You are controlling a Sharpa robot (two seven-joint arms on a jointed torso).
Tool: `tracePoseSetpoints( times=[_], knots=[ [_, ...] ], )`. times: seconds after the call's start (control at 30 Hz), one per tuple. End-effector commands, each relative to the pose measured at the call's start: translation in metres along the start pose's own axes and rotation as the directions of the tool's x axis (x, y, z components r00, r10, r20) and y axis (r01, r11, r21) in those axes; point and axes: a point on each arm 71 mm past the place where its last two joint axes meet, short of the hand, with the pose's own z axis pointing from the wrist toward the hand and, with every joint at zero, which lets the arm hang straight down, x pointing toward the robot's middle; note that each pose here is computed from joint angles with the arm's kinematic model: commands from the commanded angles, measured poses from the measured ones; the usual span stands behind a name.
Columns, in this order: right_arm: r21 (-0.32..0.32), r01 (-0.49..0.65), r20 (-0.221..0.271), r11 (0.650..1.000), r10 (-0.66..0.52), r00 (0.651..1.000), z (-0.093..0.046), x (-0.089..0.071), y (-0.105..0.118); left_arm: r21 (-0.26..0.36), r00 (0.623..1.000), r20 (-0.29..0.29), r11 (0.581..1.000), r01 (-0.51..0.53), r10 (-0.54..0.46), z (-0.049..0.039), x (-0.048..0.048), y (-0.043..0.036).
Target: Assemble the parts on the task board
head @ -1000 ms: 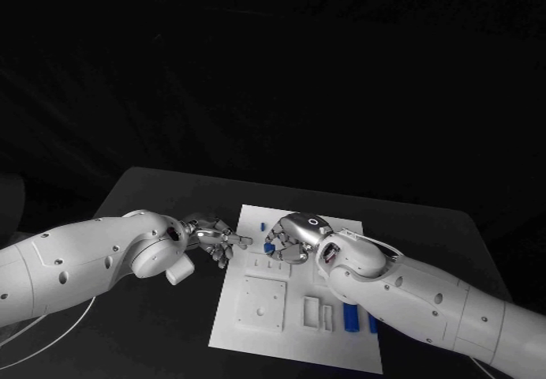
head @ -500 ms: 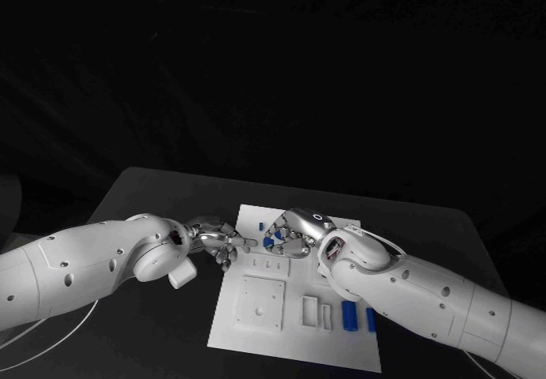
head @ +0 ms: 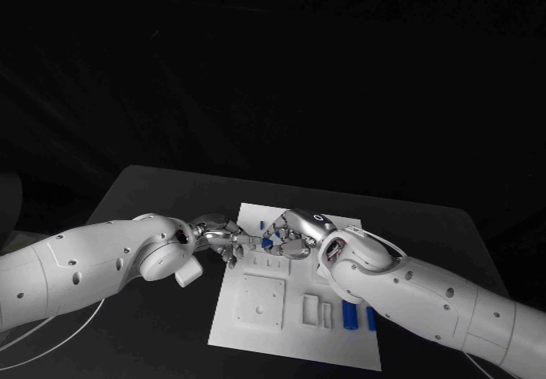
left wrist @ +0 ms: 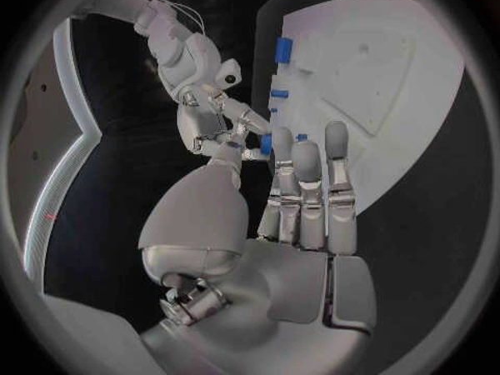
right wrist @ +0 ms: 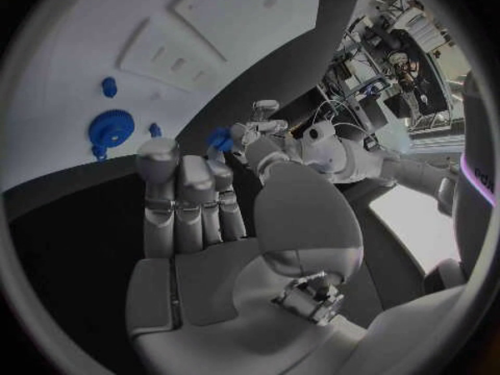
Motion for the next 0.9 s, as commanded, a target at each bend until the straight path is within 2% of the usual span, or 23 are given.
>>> tracePoseSetpoints(
  times=[0.03, 0.9],
  knots=[
    [-0.01, -0.015, 0.0, 1.0, 0.015, 1.0, -0.0002, 0.0005, 0.0026, 0.019, 1.0, -0.006, 1.0, 0.011, -0.011, 0.0012, 0.0019, -0.0022],
    [-0.025, -0.03, -0.011, 0.999, 0.03, 0.999, 0.003, 0.003, 0.0112, 0.018, 0.999, -0.044, 1.0, 0.0, 0.001, 0.0063, 0.0101, -0.006]
  ],
)
